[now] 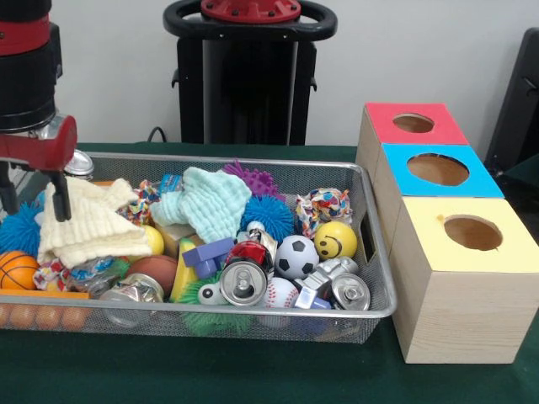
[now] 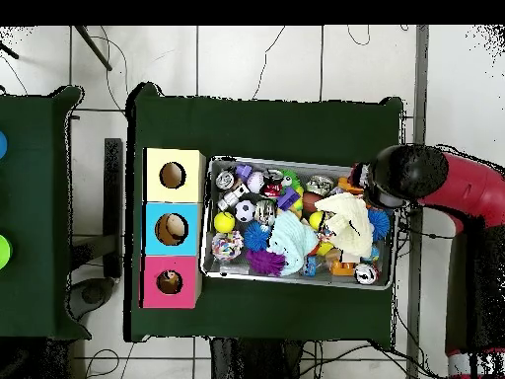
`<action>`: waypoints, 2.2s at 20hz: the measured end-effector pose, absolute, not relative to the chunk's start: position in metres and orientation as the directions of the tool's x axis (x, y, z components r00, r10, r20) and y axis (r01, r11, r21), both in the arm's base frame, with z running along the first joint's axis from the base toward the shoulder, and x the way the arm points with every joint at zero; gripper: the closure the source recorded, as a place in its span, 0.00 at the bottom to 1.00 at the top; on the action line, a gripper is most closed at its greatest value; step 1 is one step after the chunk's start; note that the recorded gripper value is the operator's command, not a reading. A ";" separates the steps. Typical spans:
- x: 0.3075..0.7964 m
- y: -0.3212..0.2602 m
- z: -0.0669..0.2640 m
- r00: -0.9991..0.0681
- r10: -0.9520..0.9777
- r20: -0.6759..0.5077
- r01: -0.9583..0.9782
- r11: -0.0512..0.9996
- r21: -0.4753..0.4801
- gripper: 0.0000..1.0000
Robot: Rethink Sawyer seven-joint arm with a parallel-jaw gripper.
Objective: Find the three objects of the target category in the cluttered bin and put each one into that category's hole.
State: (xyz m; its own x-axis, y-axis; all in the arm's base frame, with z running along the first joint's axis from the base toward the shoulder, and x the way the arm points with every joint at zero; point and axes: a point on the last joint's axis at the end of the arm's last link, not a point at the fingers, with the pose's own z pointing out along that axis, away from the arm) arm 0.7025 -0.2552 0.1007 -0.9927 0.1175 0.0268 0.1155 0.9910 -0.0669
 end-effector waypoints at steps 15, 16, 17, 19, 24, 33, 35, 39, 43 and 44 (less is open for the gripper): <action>0.657 -0.216 0.065 -0.997 0.052 0.063 0.050 0.998 -0.040 0.00; 0.651 -0.214 0.059 -0.998 0.041 0.057 0.039 0.998 -0.043 0.00; 0.648 -0.215 0.056 -0.998 0.037 0.052 0.034 0.998 -0.046 0.00; 0.644 -0.215 0.050 -0.999 0.030 0.044 0.028 0.998 -0.048 0.00; 0.624 -0.221 0.028 -1.000 0.017 0.005 0.017 0.999 -0.052 0.00; 0.606 -0.215 -0.001 -0.999 -0.004 -0.045 -0.002 0.999 -0.042 0.00; 0.607 -0.212 -0.005 -0.998 -0.016 -0.063 -0.013 0.999 -0.045 0.00; 0.608 -0.208 -0.008 -0.996 -0.028 -0.080 -0.024 0.998 -0.050 1.00; 0.610 -0.205 -0.008 -0.996 -0.035 -0.087 -0.031 0.998 -0.054 1.00; 0.611 -0.201 -0.005 -0.995 -0.045 -0.087 -0.040 0.997 -0.059 1.00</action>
State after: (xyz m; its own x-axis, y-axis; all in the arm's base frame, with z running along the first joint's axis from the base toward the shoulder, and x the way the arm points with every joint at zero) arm 0.6114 -0.2010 -0.0050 -0.9952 -0.0452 -0.0870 -0.0401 0.9974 -0.0594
